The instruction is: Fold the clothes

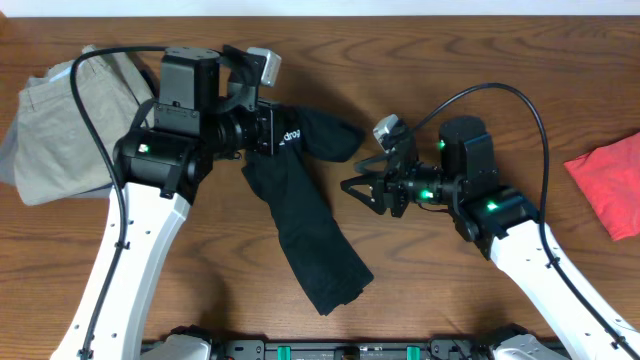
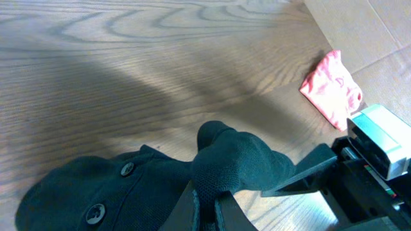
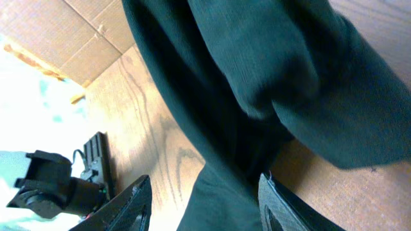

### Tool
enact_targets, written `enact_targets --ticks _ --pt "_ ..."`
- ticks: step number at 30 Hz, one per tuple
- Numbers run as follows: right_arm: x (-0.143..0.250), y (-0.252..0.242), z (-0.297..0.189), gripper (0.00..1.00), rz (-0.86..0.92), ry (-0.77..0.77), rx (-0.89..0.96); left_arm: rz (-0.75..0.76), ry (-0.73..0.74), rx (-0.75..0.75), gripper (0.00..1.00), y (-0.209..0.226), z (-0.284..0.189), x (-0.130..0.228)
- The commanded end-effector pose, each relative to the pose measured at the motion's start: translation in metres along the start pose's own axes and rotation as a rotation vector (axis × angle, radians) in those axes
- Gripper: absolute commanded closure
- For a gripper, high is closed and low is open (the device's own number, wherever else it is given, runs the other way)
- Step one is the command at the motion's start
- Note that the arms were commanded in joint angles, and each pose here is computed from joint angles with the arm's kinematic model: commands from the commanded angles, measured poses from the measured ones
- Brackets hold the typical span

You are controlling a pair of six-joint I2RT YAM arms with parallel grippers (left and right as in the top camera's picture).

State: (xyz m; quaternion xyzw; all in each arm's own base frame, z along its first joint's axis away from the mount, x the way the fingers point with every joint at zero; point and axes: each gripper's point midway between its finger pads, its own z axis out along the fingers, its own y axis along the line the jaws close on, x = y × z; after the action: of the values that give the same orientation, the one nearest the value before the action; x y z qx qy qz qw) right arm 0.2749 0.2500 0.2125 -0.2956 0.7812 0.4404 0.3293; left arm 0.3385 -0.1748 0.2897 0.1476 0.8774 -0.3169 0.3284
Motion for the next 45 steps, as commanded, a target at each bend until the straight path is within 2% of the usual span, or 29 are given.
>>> enact_targets --ticks 1,8,17,21,27,30,31,37,39,41,45 --pt "-0.009 -0.001 0.003 0.48 -0.03 -0.02 0.046 0.022 -0.01 0.03 0.94 -0.015 -0.002 -0.002" --pt "-0.008 -0.005 0.015 0.5 -0.046 -0.018 0.062 0.041 0.005 0.054 0.94 -0.027 0.002 0.002" --pt "-0.008 -0.029 0.017 0.48 -0.037 -0.022 0.18 0.043 0.006 0.056 0.94 -0.028 0.002 0.003" --pt "-0.016 -0.024 0.018 0.5 -0.063 -0.052 0.158 0.043 0.006 0.056 0.94 -0.028 0.002 0.003" --pt "-0.029 0.004 0.023 0.63 -0.106 -0.094 0.024 0.043 0.006 0.055 0.94 -0.028 0.002 0.002" --pt "-0.028 0.01 0.024 0.87 -0.103 -0.09 -0.003 0.043 0.006 0.055 0.93 -0.028 0.002 0.002" --pt "-0.028 0.011 0.024 0.98 -0.09 -0.089 -0.005 0.043 0.006 0.055 0.94 -0.028 0.002 0.002" --pt "-0.03 0.017 0.019 0.99 -0.057 -0.095 -0.038 0.043 0.007 0.054 0.93 -0.027 0.002 0.003" --pt "-0.039 0.018 0.01 0.99 -0.048 -0.117 -0.05 0.04 0.009 0.029 0.85 -0.023 0.003 0.003" --pt "-0.054 0.015 -0.005 0.99 -0.004 -0.155 -0.051 0.032 0.014 -0.027 0.61 -0.013 0.003 0.005" --pt "-0.09 0.012 -0.041 0.99 0.026 -0.229 -0.091 0.02 0.024 -0.148 0.46 0.008 0.001 0.009"
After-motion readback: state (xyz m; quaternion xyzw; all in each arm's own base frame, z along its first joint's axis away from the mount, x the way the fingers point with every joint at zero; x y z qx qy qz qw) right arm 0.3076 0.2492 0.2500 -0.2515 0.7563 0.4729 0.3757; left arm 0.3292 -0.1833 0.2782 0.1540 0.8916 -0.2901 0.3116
